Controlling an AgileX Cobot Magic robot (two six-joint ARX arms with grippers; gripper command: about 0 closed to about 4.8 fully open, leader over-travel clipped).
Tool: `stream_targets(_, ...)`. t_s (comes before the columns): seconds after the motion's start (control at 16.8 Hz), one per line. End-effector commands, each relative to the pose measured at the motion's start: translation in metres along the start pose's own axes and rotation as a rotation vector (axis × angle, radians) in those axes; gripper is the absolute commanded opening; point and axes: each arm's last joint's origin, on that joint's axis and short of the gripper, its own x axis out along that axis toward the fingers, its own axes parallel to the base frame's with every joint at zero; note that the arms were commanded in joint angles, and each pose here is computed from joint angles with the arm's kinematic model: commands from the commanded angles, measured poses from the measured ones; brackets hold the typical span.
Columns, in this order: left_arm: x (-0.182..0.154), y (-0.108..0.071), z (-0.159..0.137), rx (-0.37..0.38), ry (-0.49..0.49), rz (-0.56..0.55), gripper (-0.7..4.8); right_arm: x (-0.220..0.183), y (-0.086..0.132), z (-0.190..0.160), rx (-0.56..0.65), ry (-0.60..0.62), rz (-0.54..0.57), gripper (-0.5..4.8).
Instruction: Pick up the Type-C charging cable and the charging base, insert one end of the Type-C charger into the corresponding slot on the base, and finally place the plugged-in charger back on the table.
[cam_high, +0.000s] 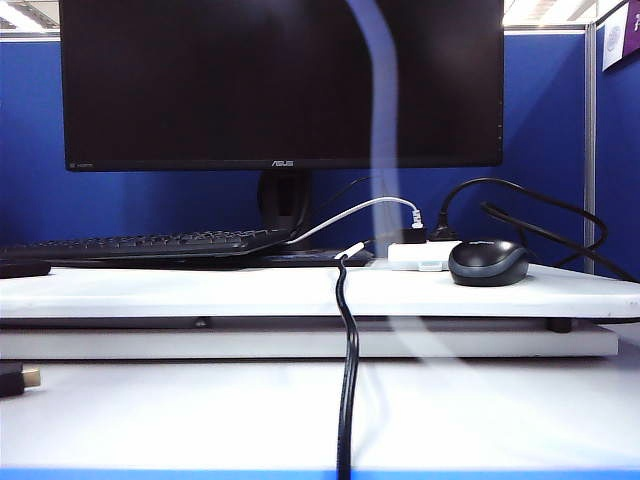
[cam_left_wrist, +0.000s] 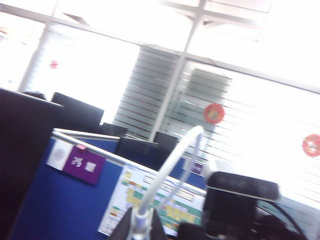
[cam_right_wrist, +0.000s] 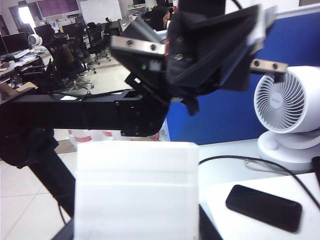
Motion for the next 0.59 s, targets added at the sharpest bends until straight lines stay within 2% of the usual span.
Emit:
stream_targets(0.06,0.003,-0.005,-0.001,-0.009,0.029,-0.045,-0.05,-0.001,0.002,0.005,-0.042,-0.03,-0.003,-0.05)
stream_targets(0.24,0.016,-0.013,-0.01,-0.051,0.018,-0.086,-0.06,0.002,-0.002,0.005,-0.028,-0.038,-0.051,-0.05)
stream_targets(0.48,0.02,-0.016,-0.012,-0.085,0.014,-0.101,-0.06,0.003,-0.003,0.006,-0.044,-0.052,-0.045,-0.05)
stream_targets(0.59,0.026,-0.023,-0.016,-0.096,0.02,-0.156,-0.06,0.003,-0.006,0.007,-0.011,-0.065,-0.097,-0.05)
